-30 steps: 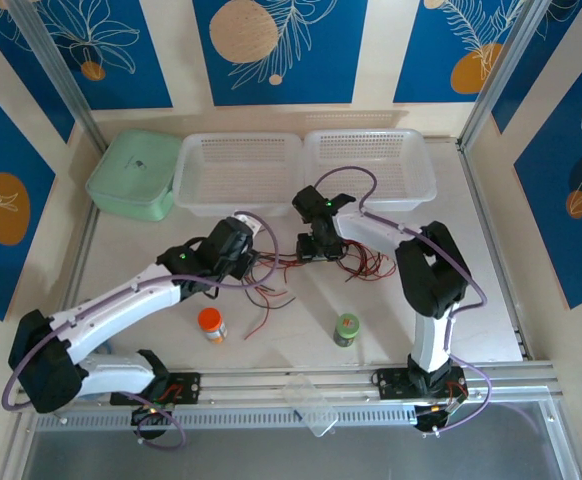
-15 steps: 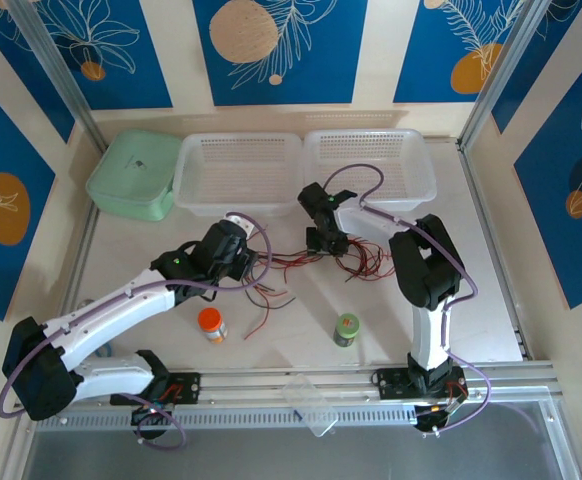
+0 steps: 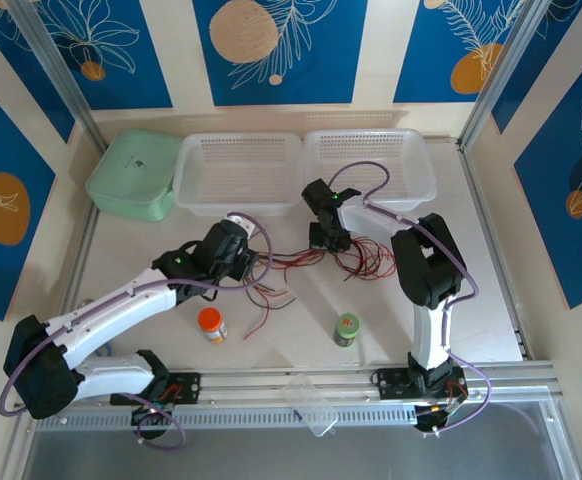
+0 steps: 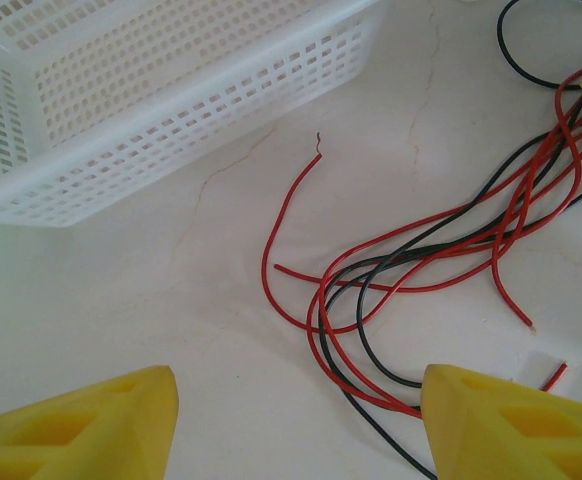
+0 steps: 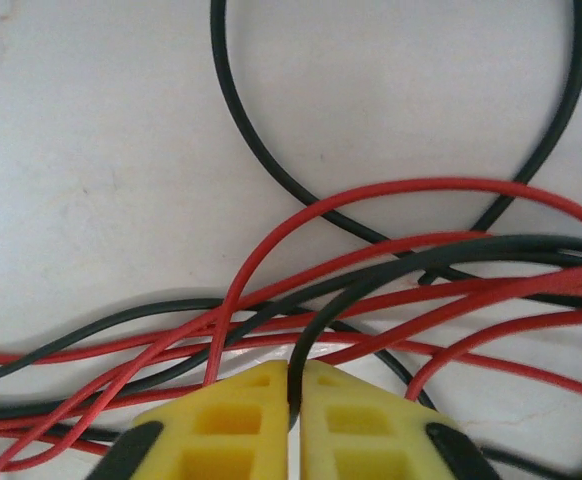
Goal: Untangle the cables
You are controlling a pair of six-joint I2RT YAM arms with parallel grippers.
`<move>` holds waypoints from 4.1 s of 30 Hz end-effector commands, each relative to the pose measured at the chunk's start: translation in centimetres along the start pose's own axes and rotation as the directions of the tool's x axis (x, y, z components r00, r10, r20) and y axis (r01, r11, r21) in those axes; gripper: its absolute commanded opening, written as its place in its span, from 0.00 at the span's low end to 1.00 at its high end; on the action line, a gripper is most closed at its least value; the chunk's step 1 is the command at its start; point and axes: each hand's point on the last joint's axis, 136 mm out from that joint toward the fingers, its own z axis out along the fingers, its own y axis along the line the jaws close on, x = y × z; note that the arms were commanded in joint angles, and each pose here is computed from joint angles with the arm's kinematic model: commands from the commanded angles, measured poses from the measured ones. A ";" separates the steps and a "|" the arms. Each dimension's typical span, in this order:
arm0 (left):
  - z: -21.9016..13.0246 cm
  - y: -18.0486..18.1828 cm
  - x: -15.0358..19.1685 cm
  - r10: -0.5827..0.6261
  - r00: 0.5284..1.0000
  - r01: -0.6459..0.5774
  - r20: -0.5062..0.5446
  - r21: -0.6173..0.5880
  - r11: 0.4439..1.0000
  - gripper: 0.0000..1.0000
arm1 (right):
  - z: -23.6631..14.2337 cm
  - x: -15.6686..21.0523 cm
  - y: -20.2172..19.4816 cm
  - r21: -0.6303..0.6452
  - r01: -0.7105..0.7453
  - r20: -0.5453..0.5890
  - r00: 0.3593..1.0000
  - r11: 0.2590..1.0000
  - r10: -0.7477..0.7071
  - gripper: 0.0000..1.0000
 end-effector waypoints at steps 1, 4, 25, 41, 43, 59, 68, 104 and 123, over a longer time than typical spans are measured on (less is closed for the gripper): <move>0.0 0.1 0.1 -0.008 1.000 0.008 -0.007 0.005 1.000 0.65 | -0.5 0.0 0.1 -0.007 -0.005 0.007 1.000 1.000 0.005 0.00; 0.0 0.1 0.2 -0.008 1.000 0.008 -0.009 0.005 1.000 0.65 | -1.6 0.0 0.0 -0.019 -0.011 0.033 0.999 1.000 0.012 0.00; 0.2 -0.4 0.5 -0.017 1.000 0.017 -0.013 0.029 0.999 0.65 | -25.1 -2.5 -0.8 -0.261 0.083 0.436 0.899 0.962 0.041 0.00; 0.1 -2.1 -0.8 -0.022 0.999 0.019 0.024 0.123 0.992 0.64 | -39.5 -7.5 -1.9 -0.287 0.209 0.674 0.738 0.935 0.042 0.00; 0.3 -2.2 -0.8 -0.023 0.999 0.020 0.023 0.125 0.992 0.63 | -40.8 -8.2 -2.2 -0.288 0.212 0.693 0.719 0.934 0.051 0.00; 0.6 -2.7 0.0 -0.055 0.998 0.054 0.001 0.149 0.987 0.62 | -49.1 -15.9 -6.6 -0.416 0.188 0.815 0.511 0.890 0.273 0.00; 0.5 -3.1 0.1 -0.076 0.997 0.076 -0.007 0.170 0.983 0.61 | -50.3 -19.9 -8.7 -0.397 0.137 0.866 0.385 0.908 0.321 0.00; -9.1 -1.8 -0.4 -0.328 0.898 0.189 0.294 0.414 0.890 1.00 | -4.0 -23.2 -13.0 -0.118 -0.254 0.161 0.949 0.960 0.270 0.43; -0.1 -5.5 -0.9 -0.079 0.977 0.129 -0.197 0.256 0.958 0.81 | -21.6 -17.1 -9.8 -0.176 -0.052 0.429 0.895 0.983 0.124 0.73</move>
